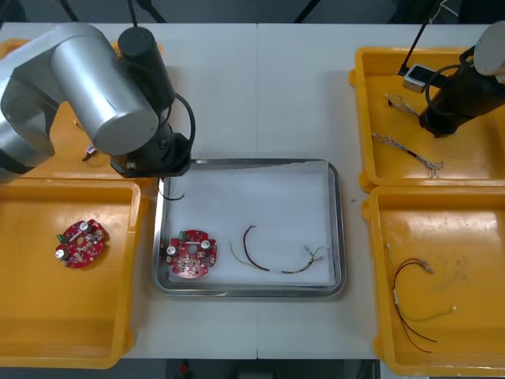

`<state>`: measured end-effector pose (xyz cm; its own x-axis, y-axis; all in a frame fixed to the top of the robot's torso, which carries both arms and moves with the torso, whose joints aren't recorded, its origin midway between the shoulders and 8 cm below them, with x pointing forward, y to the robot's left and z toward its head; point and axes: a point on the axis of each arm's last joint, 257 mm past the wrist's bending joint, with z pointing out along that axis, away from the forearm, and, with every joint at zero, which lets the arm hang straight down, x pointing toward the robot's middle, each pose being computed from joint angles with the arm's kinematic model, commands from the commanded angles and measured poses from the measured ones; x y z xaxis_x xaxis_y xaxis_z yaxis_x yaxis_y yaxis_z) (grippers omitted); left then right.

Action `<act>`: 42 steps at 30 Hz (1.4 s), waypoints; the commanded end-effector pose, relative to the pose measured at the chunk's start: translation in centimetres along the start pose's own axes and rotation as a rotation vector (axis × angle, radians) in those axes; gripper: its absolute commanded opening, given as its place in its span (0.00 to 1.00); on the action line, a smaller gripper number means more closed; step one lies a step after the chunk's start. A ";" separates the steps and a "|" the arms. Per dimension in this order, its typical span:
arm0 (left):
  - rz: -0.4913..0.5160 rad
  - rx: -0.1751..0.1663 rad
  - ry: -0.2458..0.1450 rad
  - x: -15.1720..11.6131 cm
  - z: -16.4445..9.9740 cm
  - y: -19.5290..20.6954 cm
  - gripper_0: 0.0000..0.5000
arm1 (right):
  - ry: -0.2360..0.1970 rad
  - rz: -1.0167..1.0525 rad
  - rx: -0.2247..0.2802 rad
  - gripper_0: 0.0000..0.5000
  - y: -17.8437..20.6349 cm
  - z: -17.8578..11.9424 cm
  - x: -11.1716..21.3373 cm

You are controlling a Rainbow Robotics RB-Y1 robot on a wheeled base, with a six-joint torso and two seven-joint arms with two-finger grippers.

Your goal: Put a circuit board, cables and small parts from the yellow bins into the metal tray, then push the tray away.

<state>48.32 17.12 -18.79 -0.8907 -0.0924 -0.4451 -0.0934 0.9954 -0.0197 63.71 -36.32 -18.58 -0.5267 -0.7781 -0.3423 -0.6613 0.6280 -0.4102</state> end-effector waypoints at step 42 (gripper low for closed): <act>-0.025 -0.044 0.003 5.0 6.6 -3.7 0.05 | -0.095 -0.048 -0.239 0.00 2.2 -15.7 -1.7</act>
<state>48.04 14.12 -25.59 -0.8804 -0.1213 -0.4585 -0.1459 0.9891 0.0185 55.22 -32.73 -7.55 -0.4520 -0.8081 -0.3778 -0.8199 0.5432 -0.1810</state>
